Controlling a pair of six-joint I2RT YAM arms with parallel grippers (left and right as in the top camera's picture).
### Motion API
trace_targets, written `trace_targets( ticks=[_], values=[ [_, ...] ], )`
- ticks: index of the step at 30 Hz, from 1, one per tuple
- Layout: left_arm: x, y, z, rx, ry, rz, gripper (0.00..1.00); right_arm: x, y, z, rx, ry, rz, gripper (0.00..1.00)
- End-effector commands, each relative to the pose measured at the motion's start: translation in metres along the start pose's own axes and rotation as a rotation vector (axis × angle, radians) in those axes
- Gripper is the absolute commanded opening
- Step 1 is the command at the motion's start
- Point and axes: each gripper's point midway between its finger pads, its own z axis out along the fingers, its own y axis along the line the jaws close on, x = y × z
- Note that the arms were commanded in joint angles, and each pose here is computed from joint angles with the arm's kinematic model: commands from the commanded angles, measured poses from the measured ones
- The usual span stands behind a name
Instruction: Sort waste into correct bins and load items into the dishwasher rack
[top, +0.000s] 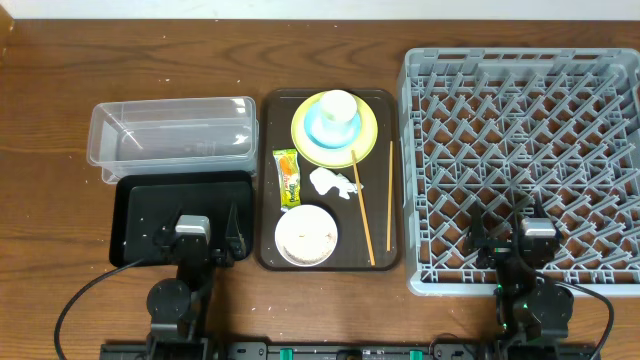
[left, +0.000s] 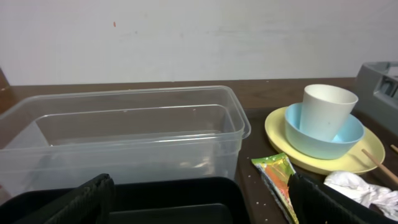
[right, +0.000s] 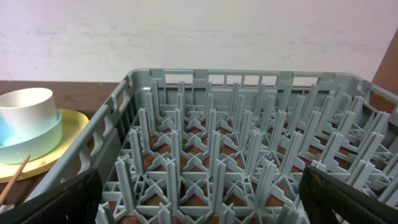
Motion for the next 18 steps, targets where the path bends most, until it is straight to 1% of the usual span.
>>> trace_targets(
  ticks=[1, 4, 6, 10, 12, 15, 17, 18],
  values=[
    [0.012, -0.011, 0.0, 0.062, 0.049, -0.071, 0.92, 0.002, 0.002, 0.0, -0.008, 0.006, 0.003, 0.99],
    [0.014, -0.022, -0.005, 0.127, 0.108, -0.078, 0.92, 0.002, 0.002, 0.0, -0.008, 0.006, 0.003, 0.99],
    [0.005, -0.026, -0.011, 0.144, 0.14, -0.081, 0.92, 0.002, 0.002, 0.0, -0.008, 0.006, 0.002, 0.99],
    [-0.037, -0.029, -0.014, 0.156, 0.132, -0.081, 0.92, 0.002, 0.002, 0.0, -0.008, 0.006, 0.002, 0.99],
    [-0.058, -0.033, -0.013, 0.18, 0.154, -0.085, 0.92, 0.002, 0.002, 0.0, -0.008, 0.006, 0.003, 0.99],
    [-0.078, -0.045, -0.007, 0.243, 0.262, -0.102, 0.92, 0.002, 0.002, 0.0, -0.008, 0.006, 0.003, 0.99],
    [-0.083, -0.053, -0.002, 0.29, 0.385, -0.109, 0.92, 0.002, 0.002, 0.0, -0.008, 0.006, 0.002, 0.99],
    [-0.083, -0.056, 0.0, 0.305, 0.472, -0.118, 0.92, 0.002, 0.002, 0.0, -0.008, 0.006, 0.003, 0.99]
  ],
)
